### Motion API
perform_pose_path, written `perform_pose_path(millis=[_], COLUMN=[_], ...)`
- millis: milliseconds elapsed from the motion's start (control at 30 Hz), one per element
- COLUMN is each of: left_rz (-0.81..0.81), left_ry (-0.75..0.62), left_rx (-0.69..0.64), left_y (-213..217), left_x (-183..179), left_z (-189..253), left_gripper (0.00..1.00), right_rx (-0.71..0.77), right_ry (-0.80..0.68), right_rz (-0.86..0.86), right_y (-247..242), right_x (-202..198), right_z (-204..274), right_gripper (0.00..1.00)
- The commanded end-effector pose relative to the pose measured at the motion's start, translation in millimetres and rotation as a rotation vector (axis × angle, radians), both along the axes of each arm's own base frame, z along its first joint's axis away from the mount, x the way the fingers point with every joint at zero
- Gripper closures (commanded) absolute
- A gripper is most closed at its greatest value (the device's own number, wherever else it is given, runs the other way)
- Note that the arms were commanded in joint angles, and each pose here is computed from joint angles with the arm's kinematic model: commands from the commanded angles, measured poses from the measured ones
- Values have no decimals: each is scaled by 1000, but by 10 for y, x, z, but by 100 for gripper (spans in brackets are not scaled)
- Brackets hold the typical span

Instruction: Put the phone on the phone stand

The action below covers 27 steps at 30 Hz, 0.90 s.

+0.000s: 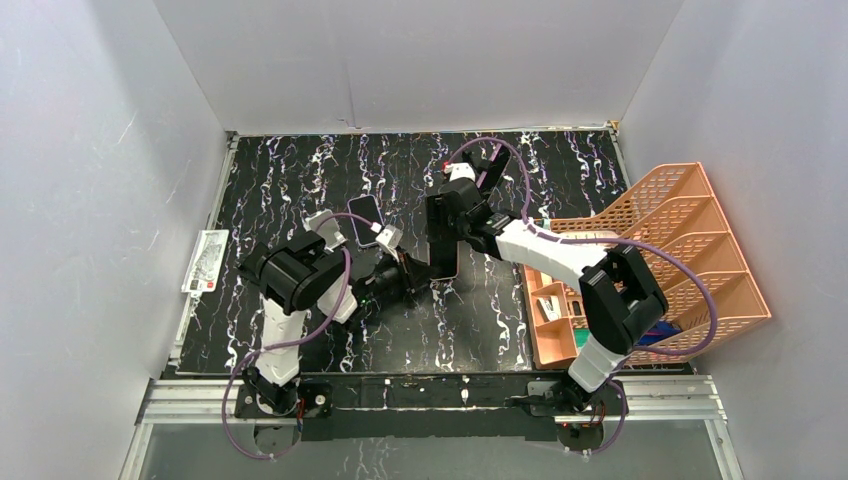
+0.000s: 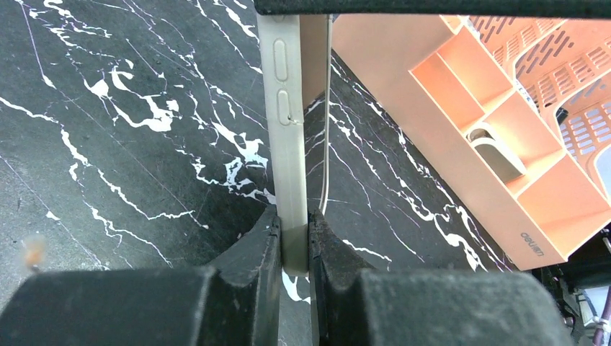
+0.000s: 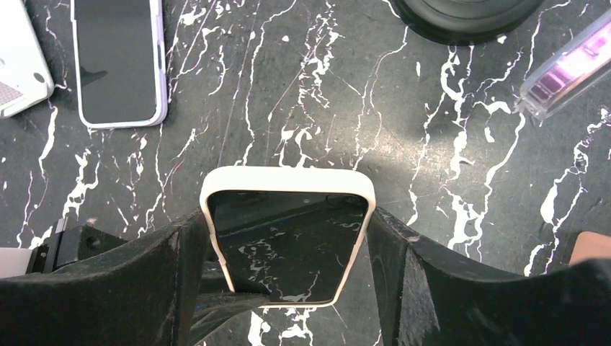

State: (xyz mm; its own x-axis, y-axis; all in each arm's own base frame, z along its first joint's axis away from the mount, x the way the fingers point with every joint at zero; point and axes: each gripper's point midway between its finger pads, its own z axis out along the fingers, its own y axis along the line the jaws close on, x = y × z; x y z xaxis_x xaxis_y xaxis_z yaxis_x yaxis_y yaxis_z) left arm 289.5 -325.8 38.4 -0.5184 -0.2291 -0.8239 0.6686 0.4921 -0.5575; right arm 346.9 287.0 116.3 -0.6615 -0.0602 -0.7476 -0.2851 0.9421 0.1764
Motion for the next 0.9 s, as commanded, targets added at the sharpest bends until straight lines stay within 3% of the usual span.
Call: perform_pose_path(millis=[0, 200, 367, 500, 867], left_rz=[-83, -100, -62, -30, 99], left_ry=[-217, -290, -324, -350, -398], left_rx=[-106, -176, -163, -158, -86], left_y=[-84, -13, 152, 265, 549], left_x=[-128, -270, -370, -424, -297], left_z=[602, 1071, 1150, 1238, 1322], left_gripper=[100, 100, 100, 100, 100], right_rx=[107, 142, 226, 313, 515], right_ry=[-141, -187, -142, -113, -266], right_rz=[18, 85, 131, 157, 314], right_y=[140, 208, 283, 309, 191], right_x=[120, 130, 86, 15, -108], right_z=[484, 570, 334, 248, 714], right_gripper=[37, 21, 5, 1, 1])
